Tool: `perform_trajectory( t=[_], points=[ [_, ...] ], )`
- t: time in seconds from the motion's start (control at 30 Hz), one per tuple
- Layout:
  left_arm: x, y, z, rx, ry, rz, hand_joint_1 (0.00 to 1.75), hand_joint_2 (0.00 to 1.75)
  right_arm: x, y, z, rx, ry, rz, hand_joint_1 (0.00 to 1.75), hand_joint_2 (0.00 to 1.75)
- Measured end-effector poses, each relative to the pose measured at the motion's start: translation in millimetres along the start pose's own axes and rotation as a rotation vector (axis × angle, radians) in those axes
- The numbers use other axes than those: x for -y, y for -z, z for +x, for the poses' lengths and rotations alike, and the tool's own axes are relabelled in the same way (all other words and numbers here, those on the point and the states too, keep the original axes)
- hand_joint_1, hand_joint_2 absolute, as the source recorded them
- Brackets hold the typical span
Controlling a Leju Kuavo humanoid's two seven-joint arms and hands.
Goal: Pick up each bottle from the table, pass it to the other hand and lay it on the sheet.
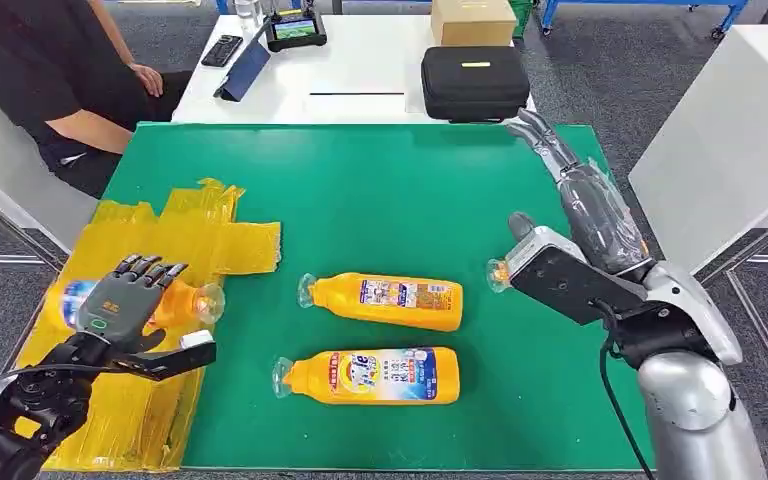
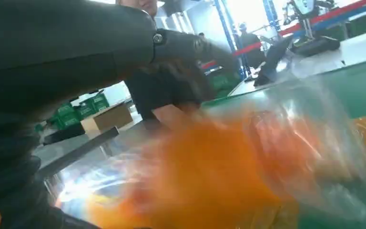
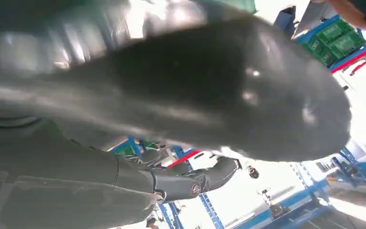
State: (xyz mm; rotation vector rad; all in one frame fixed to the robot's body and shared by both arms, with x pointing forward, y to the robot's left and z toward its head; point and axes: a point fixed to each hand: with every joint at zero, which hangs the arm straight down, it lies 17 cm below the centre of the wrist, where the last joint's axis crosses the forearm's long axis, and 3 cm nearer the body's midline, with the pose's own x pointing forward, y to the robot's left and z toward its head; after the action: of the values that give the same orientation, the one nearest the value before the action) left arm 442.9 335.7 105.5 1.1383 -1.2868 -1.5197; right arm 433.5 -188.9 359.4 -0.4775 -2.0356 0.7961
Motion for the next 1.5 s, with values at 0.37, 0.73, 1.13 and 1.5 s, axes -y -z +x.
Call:
perform_trajectory(
  t=[0.37, 0.73, 1.13, 1.5],
  points=[
    [-11.6, -0.4, 7.9, 0.023, 0.009, -0.005, 0.0, 0.0, -5.9, -0.3, -0.9, -0.006, -0.003, 0.022, 0.0, 0.0],
    [9.4, -14.1, 39.5, 0.104, -0.247, -0.049, 0.0, 0.0, -36.1, -13.0, -32.1, -0.09, -0.005, 0.089, 0.0, 0.0],
    [-147.6, -22.4, -18.0, 0.109, -1.518, 0.518, 0.0, 0.0, -105.3, -14.6, -6.6, -0.105, -0.087, 0.256, 0.0, 1.75],
    [-206.6, -25.6, -28.1, 0.183, -1.571, 0.71, 0.0, 0.0, -206.0, -28.0, 28.9, -0.073, -0.15, 0.514, 0.0, 1.75]
  ],
)
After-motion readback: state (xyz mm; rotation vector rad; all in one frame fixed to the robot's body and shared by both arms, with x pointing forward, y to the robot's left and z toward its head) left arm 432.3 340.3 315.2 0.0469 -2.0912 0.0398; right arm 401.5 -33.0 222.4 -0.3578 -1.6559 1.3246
